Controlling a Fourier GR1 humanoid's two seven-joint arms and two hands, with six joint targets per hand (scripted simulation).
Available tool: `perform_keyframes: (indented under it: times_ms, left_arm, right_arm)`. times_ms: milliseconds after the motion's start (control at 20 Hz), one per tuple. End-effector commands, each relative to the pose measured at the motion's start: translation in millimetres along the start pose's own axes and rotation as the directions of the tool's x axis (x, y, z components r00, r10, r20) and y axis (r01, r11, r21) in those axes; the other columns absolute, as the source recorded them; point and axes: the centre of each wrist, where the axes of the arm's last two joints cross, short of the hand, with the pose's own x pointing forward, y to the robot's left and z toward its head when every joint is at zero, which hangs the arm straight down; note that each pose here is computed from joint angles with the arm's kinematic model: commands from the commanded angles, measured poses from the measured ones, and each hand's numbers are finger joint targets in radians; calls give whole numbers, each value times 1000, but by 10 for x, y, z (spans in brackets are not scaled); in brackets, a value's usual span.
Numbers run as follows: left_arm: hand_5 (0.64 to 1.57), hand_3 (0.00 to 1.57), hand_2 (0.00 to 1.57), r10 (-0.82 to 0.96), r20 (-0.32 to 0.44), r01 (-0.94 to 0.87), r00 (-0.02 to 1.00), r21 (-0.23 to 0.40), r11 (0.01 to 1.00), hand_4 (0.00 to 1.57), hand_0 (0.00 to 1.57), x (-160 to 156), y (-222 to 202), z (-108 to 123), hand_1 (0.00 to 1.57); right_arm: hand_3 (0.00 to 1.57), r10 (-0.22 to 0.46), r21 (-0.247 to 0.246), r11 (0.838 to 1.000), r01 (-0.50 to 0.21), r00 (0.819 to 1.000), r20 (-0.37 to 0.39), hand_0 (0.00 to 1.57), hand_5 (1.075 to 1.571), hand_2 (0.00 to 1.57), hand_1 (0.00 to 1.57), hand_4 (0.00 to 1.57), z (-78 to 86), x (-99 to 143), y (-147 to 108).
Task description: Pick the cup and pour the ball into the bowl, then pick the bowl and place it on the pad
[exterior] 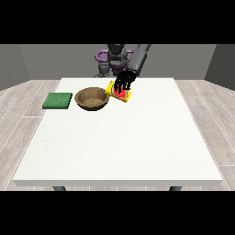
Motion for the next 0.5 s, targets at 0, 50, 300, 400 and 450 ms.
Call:
perform_keyframes:
  times_ms: [0,50,300,400,450]
  left_arm:
    - [1509,1531,1501,-162,132,170,978,-54,984,933,1343,249,-133,84,1343]
    - [1480,1427,1433,-204,151,215,967,-56,975,979,1326,439,-94,-20,1326]
    - [1490,1571,1571,-428,326,469,843,-54,882,982,1469,447,-155,42,1469]
    - [1525,1571,1571,-543,371,582,753,8,813,963,1494,606,-30,-159,1494]
    - [1515,1571,1571,-527,437,586,729,-1,810,1021,1502,920,-134,-21,1502]
  right_arm:
    - [0,2,-31,999,-4,998,-57,0,1565,0,0,365,-20,-123,10]
    - [0,-1,-19,1000,0,999,-46,0,1565,0,0,378,-36,-218,122]
    - [0,-5,-71,997,-2,995,-100,0,1565,0,0,381,83,-425,-129]
    - [0,-19,-68,998,10,992,-125,0,1566,0,0,375,30,-461,-46]
    - [0,-12,-98,995,-3,989,-146,0,1566,0,0,383,50,-540,-136]
